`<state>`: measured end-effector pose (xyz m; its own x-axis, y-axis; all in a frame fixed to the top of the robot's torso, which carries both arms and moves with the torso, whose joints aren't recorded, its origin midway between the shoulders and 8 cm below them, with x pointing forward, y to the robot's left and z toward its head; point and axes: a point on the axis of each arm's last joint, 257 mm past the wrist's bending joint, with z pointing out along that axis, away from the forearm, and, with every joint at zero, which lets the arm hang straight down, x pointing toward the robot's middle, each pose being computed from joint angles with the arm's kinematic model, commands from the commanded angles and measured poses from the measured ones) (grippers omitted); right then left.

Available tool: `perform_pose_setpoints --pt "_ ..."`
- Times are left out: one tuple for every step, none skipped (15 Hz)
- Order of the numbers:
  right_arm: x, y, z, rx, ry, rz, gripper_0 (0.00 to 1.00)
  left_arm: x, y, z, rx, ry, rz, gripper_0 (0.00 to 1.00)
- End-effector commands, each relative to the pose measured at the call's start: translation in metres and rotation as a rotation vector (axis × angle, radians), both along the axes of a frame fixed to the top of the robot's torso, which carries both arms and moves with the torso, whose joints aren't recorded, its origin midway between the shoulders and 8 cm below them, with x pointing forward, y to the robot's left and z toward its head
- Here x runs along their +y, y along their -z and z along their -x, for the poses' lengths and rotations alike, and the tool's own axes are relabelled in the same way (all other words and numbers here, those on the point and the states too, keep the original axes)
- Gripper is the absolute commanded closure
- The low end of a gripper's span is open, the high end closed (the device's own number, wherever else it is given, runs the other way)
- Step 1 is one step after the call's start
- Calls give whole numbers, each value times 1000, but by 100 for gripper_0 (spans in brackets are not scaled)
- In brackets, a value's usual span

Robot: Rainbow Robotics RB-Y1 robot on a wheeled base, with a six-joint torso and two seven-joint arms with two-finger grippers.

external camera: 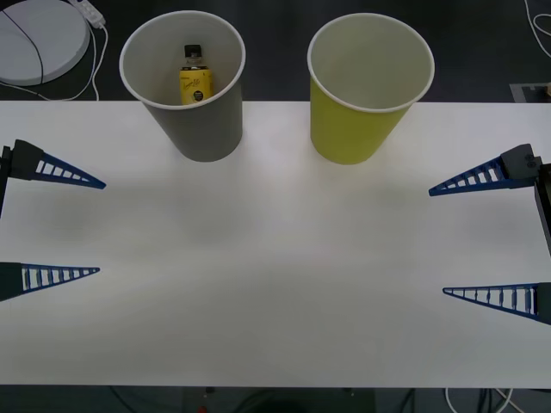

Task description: Put the can into the green bin and the plastic bottle into the gray bin

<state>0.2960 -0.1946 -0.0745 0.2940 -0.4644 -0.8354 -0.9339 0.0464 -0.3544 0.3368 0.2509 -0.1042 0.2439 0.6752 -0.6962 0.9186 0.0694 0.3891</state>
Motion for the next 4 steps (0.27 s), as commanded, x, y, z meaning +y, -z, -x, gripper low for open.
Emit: perform_pose_setpoints --pt "0 0 0 0 0 0 0 -1 0 2 2 9 0 0" --pt "0 0 0 0 0 0 0 -2 0 3 2 9 1 0" --pt "0 0 0 0 0 0 0 -1 0 2 2 9 -2 0" --pt "0 0 0 0 0 0 0 -2 0 3 2 9 1 0"
